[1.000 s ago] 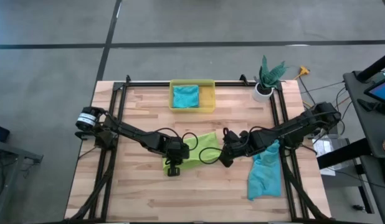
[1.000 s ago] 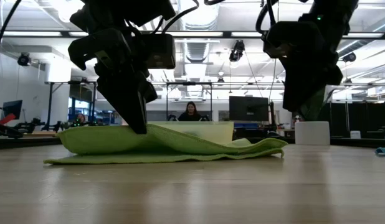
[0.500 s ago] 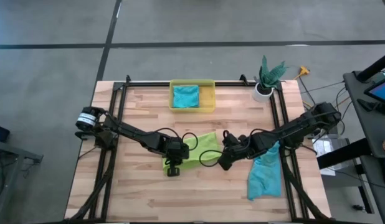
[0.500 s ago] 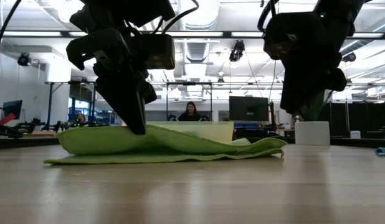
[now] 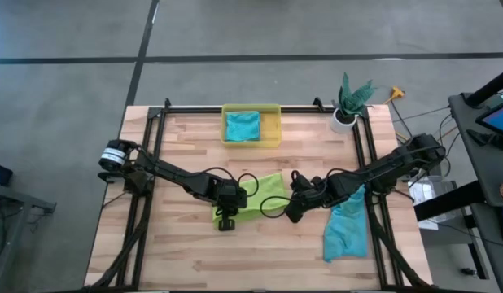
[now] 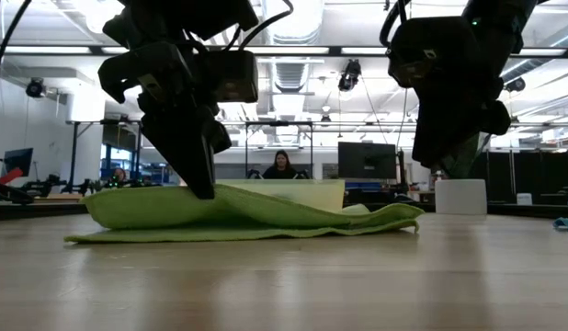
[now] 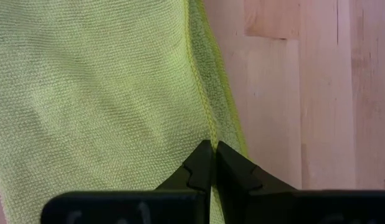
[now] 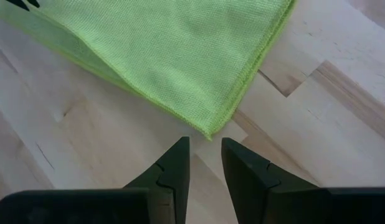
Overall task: Fold microfiber towels
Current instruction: Fold the green microfiber cloth
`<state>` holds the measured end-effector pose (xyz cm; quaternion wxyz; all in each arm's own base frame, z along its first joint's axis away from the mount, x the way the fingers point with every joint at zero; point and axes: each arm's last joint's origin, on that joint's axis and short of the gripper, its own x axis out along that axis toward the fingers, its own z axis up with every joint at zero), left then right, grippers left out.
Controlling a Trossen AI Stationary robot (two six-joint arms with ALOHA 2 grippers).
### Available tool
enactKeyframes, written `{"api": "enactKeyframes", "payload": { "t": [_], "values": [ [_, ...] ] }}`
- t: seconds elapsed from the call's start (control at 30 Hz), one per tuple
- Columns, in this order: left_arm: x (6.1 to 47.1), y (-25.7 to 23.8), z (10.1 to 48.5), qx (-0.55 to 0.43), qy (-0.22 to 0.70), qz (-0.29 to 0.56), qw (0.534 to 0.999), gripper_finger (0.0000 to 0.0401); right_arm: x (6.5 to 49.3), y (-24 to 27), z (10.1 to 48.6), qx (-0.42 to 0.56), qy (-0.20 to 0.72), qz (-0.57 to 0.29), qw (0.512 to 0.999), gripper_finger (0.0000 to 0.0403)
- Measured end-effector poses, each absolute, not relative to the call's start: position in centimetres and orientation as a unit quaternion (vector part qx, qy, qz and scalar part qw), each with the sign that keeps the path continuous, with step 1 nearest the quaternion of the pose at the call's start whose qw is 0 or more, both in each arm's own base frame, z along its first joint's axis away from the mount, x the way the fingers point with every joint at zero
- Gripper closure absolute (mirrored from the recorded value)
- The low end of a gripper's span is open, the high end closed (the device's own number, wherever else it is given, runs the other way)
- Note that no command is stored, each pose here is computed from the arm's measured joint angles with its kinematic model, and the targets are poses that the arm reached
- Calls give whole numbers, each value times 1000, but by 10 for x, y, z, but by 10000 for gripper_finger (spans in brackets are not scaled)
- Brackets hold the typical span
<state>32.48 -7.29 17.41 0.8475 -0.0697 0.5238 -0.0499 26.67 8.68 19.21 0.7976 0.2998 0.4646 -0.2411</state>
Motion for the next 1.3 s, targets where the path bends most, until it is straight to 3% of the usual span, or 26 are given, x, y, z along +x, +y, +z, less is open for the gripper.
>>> {"api": "enactKeyframes", "payload": {
  "t": [0.2,0.53,0.8,1.03,1.3],
  "values": [
    [325,-73,174,-82,525,-50,846,400,272,88,200,305,459,-232,801,314],
    [325,-73,174,-83,525,-50,846,400,301,91,261,297,397,-162,853,314],
    [325,-73,174,-84,525,-51,845,400,311,94,301,192,367,-85,906,314],
    [325,-73,174,-84,526,-51,845,400,313,93,312,123,350,-75,926,314],
    [325,-73,174,-84,526,-51,845,400,312,93,311,119,351,-77,926,314]
  ]
}}
